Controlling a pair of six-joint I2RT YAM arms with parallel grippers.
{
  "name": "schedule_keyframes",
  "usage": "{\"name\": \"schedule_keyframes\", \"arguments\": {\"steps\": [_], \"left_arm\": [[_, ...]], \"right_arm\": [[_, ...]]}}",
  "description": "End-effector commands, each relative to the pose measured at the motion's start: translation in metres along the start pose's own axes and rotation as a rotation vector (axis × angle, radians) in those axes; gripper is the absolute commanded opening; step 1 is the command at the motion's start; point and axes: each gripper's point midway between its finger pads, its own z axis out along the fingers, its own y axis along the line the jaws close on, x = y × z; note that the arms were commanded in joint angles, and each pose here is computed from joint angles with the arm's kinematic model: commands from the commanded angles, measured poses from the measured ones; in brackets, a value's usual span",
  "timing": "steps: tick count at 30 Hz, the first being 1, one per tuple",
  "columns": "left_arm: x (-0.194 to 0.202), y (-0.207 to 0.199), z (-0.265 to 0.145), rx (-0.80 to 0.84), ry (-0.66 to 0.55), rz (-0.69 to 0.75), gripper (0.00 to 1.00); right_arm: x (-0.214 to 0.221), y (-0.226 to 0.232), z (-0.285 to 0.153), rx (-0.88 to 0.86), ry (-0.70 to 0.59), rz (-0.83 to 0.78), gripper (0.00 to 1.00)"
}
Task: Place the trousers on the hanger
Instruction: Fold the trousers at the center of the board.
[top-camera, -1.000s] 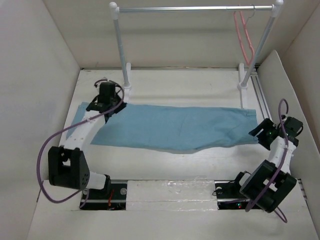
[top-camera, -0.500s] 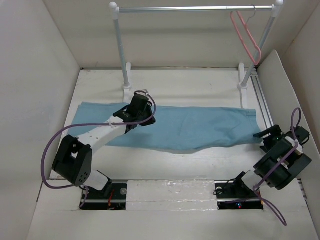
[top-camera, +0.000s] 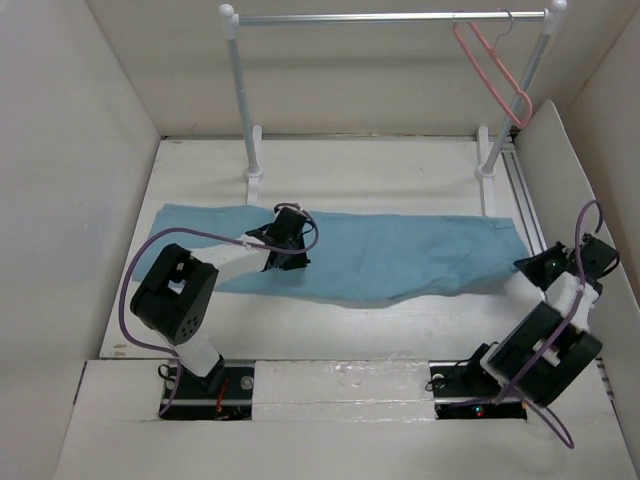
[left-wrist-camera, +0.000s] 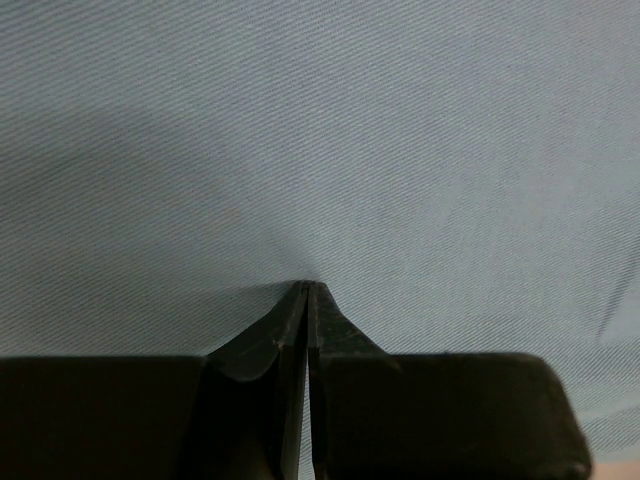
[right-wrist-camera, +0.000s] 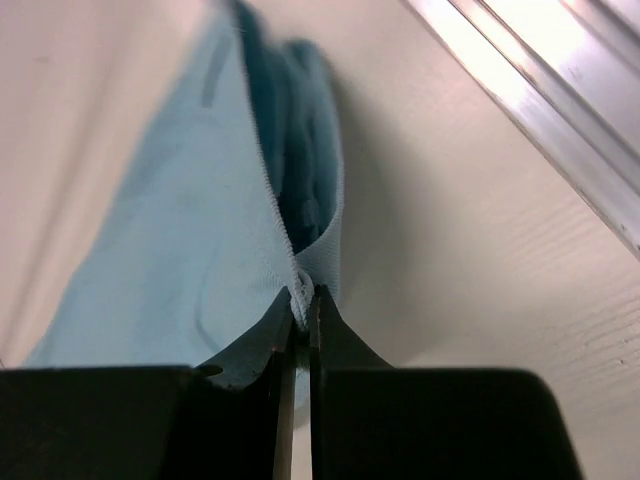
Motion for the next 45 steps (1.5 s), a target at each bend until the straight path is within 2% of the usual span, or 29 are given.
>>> {"name": "schedule_keyframes", "arguments": {"steps": [1, 2, 4, 7, 10, 15, 16, 18, 19, 22, 26, 29, 30, 31, 32, 33, 34, 36, 37, 40, 41, 43, 44, 45], "left_arm": [[0.026, 0.021, 0.004, -0.047, 0.060, 0.016, 0.00], [0.032, 0.019, 0.005, -0.043, 0.074, 0.033, 0.00], [0.043, 0.015, 0.006, -0.045, 0.097, 0.067, 0.00], [0.062, 0.001, 0.010, -0.035, 0.136, 0.122, 0.00], [0.075, -0.022, 0.015, -0.013, 0.165, 0.150, 0.00], [0.105, -0.096, 0.015, 0.076, 0.200, 0.257, 0.00], [0.114, -0.104, 0.020, 0.074, 0.221, 0.270, 0.00], [0.123, -0.137, 0.017, 0.121, 0.222, 0.304, 0.00], [0.138, -0.167, 0.017, 0.172, 0.264, 0.318, 0.00], [0.146, -0.189, 0.020, 0.205, 0.288, 0.313, 0.00], [0.130, -0.203, 0.009, 0.218, 0.247, 0.295, 0.00], [0.077, -0.192, -0.017, 0.235, 0.149, 0.221, 0.00], [0.041, -0.173, -0.031, 0.215, 0.070, 0.163, 0.00], [0.020, -0.161, -0.041, 0.207, 0.021, 0.129, 0.00], [0.002, -0.145, -0.049, 0.194, -0.015, 0.106, 0.00], [-0.035, -0.114, -0.068, 0.166, -0.096, 0.032, 0.00], [-0.054, -0.096, -0.079, 0.152, -0.139, -0.008, 0.00], [-0.091, -0.062, -0.114, 0.160, -0.243, -0.072, 0.00], [-0.121, -0.029, -0.126, 0.125, -0.312, -0.147, 0.00], [-0.158, 0.011, -0.166, 0.132, -0.434, -0.223, 0.00], [-0.176, 0.040, -0.175, 0.089, -0.484, -0.284, 0.00], [-0.188, 0.048, -0.193, 0.127, -0.513, -0.295, 0.00], [-0.196, 0.060, -0.199, 0.112, -0.539, -0.315, 0.00], [-0.202, 0.062, -0.210, 0.113, -0.569, -0.320, 0.00]], "right_arm": [[-0.032, 0.064, -0.064, -0.080, -0.143, -0.240, 0.00], [-0.043, 0.084, -0.081, -0.087, -0.179, -0.301, 0.00], [-0.031, 0.113, -0.105, -0.154, -0.198, -0.375, 0.00], [-0.019, 0.133, -0.127, -0.193, -0.195, -0.438, 0.00], [-0.032, 0.151, -0.156, -0.175, -0.244, -0.514, 0.00], [-0.062, 0.209, -0.207, -0.253, -0.347, -0.616, 0.00], [-0.071, 0.230, -0.232, -0.299, -0.400, -0.642, 0.00], [-0.074, 0.257, -0.243, -0.371, -0.409, -0.674, 0.00], [-0.070, 0.285, -0.260, -0.468, -0.412, -0.714, 0.00], [-0.060, 0.300, -0.264, -0.546, -0.391, -0.734, 0.00], [-0.030, 0.317, -0.259, -0.638, -0.352, -0.753, 0.00], [0.000, 0.340, -0.251, -0.721, -0.287, -0.762, 0.00], [0.004, 0.347, -0.244, -0.709, -0.282, -0.755, 0.00], [0.025, 0.361, -0.247, -0.761, -0.239, -0.769, 0.00], [0.029, 0.373, -0.251, -0.788, -0.252, -0.767, 0.00], [0.034, 0.382, -0.239, -0.761, -0.249, -0.765, 0.00], [0.054, 0.395, -0.244, -0.806, -0.214, -0.782, 0.00], [0.061, 0.414, -0.246, -0.815, -0.229, -0.778, 0.00], [0.087, 0.426, -0.241, -0.844, -0.174, -0.806, 0.00], [0.104, 0.453, -0.239, -0.864, -0.180, -0.790, 0.00], [0.129, 0.465, -0.230, -0.879, -0.137, -0.808, 0.00], [0.148, 0.484, -0.231, -0.910, -0.117, -0.806, 0.00], [0.171, 0.494, -0.213, -0.896, -0.084, -0.828, 0.00], [0.196, 0.500, -0.215, -0.923, -0.042, -0.850, 0.00]]}}
